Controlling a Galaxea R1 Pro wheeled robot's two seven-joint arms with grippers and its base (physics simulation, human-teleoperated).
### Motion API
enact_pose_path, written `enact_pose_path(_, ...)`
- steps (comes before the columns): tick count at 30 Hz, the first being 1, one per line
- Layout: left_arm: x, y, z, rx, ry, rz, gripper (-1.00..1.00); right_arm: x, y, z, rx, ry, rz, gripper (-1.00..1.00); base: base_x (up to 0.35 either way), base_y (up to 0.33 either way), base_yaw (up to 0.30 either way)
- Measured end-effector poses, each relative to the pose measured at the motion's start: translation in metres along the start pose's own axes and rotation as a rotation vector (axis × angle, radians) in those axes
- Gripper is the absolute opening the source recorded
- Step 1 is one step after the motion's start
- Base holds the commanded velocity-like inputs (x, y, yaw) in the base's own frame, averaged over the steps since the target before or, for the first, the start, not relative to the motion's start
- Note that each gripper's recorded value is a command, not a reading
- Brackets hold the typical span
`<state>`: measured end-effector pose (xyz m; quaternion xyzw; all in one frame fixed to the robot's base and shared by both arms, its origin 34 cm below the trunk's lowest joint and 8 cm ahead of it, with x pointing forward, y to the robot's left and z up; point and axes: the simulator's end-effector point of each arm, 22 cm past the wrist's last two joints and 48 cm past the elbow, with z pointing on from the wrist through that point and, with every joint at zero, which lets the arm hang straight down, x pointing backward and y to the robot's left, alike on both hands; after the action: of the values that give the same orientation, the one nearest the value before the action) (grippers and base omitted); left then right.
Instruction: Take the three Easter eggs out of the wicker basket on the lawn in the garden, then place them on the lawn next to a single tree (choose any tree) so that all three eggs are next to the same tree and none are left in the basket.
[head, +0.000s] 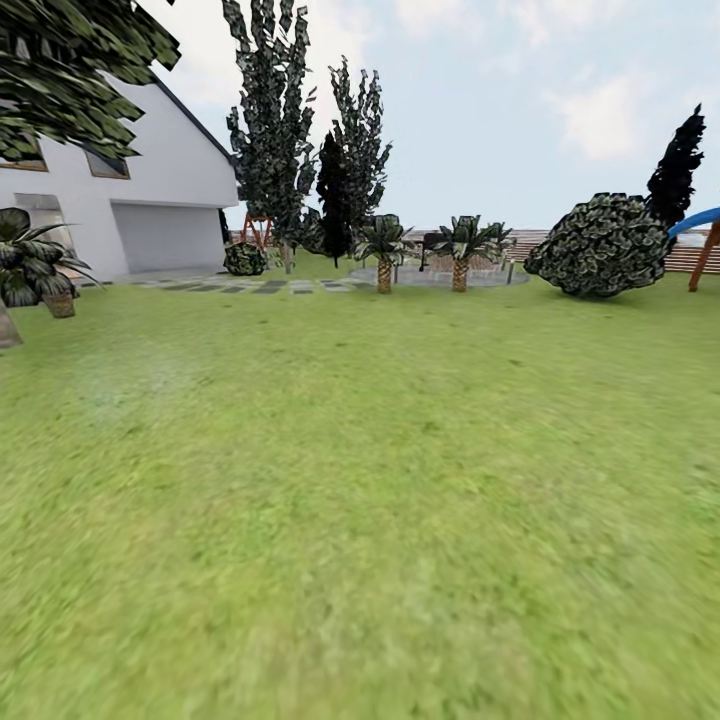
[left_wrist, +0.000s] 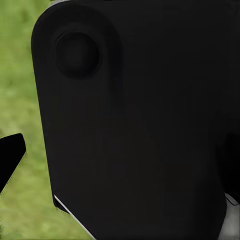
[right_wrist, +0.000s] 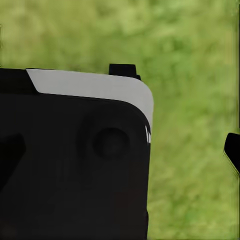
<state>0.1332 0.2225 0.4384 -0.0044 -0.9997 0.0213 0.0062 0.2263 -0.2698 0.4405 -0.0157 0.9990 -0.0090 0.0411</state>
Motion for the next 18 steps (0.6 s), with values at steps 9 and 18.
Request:
enact_pose_path(9, 0.0002, 0.0000, 0.0000, 0.000, 0.000, 0.000, 1.00, 0.0000, -0.0001, 0.0000, 0.000, 0.000, 0.000, 1.00, 0.340, 0.000, 0.000)
enact_pose_path(18, 0.0002, 0.0000, 0.0000, 0.000, 0.000, 0.000, 1.00, 0.0000, -0.0005, 0.0000, 0.001, 0.000, 0.000, 1.00, 0.340, 0.000, 0.000)
